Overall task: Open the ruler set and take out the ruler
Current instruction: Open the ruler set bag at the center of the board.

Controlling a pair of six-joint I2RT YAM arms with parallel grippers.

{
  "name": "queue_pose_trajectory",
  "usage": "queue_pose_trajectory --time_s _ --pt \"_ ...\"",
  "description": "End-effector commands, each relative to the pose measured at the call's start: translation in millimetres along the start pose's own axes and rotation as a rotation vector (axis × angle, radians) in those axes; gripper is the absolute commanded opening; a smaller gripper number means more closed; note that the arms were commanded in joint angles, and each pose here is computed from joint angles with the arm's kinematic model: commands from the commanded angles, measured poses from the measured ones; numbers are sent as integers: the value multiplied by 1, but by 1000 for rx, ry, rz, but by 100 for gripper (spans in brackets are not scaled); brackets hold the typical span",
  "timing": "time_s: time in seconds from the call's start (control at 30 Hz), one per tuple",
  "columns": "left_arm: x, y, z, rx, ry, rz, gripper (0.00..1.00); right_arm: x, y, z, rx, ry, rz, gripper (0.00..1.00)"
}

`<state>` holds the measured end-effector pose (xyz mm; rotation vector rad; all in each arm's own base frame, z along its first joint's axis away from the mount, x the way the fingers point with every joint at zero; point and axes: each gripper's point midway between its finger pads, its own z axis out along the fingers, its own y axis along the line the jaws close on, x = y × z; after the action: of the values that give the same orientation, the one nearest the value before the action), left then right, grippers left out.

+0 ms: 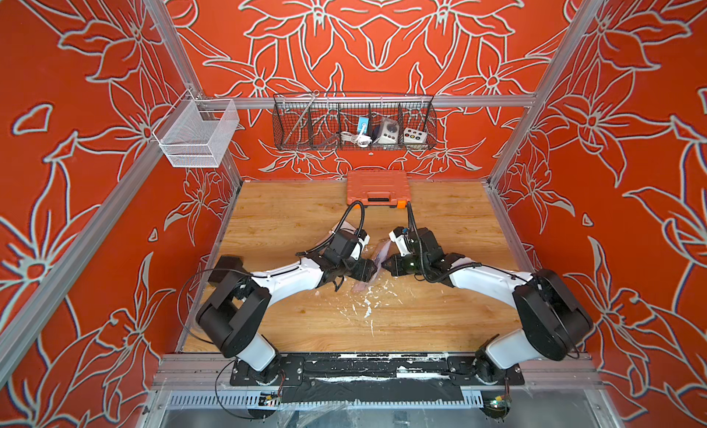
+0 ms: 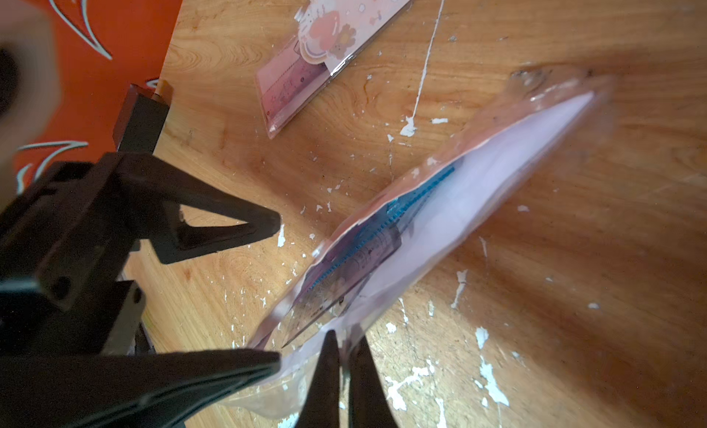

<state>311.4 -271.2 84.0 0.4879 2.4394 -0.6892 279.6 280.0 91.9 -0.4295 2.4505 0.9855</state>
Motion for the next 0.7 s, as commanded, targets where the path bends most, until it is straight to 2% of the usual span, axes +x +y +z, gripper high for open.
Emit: queue_pose_trajectory --time_s 0.0,0.07,0.13,0.2,0.33,0.53,0.67 --pt "-3 0 8 -7 12 30 69 0 6 -2 -22 -12 -33 0" --pt "-4 2 14 -20 26 33 67 1 5 -3 -19 -9 -36 0" --pt "-4 7 19 -45 38 35 57 1 5 -4 -15 -11 -40 0" --pt "-5 12 19 -72 36 35 41 1 5 -6 -10 -14 -41 0" --pt "-9 12 12 -83 2 37 25 4 1 -8 13 -10 -51 0" --pt "-7 18 10 -122 12 36 6 13 -12 3 56 33 -30 0" --pt "-9 22 -1 -158 -26 25 1 21 -23 15 87 69 2 0"
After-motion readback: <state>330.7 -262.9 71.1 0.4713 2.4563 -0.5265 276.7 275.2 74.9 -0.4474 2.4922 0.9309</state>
